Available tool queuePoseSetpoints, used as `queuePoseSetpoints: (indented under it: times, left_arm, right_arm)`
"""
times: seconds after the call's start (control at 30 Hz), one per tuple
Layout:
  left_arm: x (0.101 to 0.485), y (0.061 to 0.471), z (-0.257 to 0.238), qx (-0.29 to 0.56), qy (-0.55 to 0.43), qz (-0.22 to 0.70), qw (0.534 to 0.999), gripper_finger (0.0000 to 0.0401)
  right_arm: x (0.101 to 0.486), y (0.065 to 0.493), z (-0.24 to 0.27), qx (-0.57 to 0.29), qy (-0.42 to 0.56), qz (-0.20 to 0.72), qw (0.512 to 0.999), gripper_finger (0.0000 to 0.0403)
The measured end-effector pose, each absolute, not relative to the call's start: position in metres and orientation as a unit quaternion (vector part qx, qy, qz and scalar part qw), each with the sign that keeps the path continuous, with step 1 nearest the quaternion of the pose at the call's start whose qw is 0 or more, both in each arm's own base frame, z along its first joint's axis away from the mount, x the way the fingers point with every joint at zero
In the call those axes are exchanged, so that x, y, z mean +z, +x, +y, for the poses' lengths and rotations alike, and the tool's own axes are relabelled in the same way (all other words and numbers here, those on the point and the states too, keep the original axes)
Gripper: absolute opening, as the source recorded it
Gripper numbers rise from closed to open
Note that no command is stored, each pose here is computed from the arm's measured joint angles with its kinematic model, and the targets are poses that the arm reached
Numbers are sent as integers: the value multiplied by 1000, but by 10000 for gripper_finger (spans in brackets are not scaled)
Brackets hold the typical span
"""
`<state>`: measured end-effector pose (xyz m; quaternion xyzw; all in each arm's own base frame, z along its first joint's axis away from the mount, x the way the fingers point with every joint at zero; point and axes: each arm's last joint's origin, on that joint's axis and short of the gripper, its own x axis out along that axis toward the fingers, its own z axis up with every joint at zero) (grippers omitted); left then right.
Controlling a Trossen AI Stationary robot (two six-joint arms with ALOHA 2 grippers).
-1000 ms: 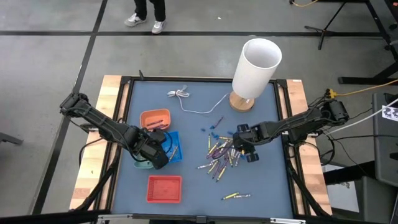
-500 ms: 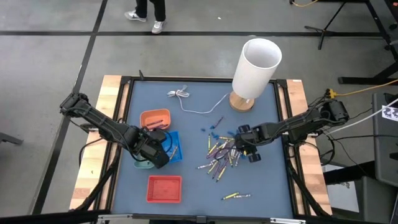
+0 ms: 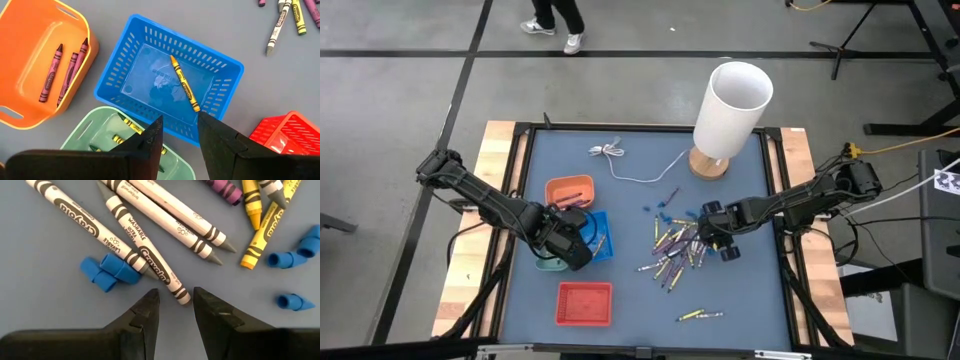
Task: Sort crayons
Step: Put the gray crayon into the orange basket
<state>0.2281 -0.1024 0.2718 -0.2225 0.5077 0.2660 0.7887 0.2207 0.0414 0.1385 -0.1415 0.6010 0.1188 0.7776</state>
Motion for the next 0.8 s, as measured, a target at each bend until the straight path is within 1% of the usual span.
queuePoseSetpoints:
  times: [0.7, 0.8]
  left_arm:
    - [272, 228, -102, 266, -223, 507, 789, 105]
    - [272, 228, -103, 266, -223, 507, 789, 105]
  right_arm:
    - [138, 221, 41, 130, -156, 598, 775, 122]
    - [138, 221, 41, 131, -156, 598, 775, 116]
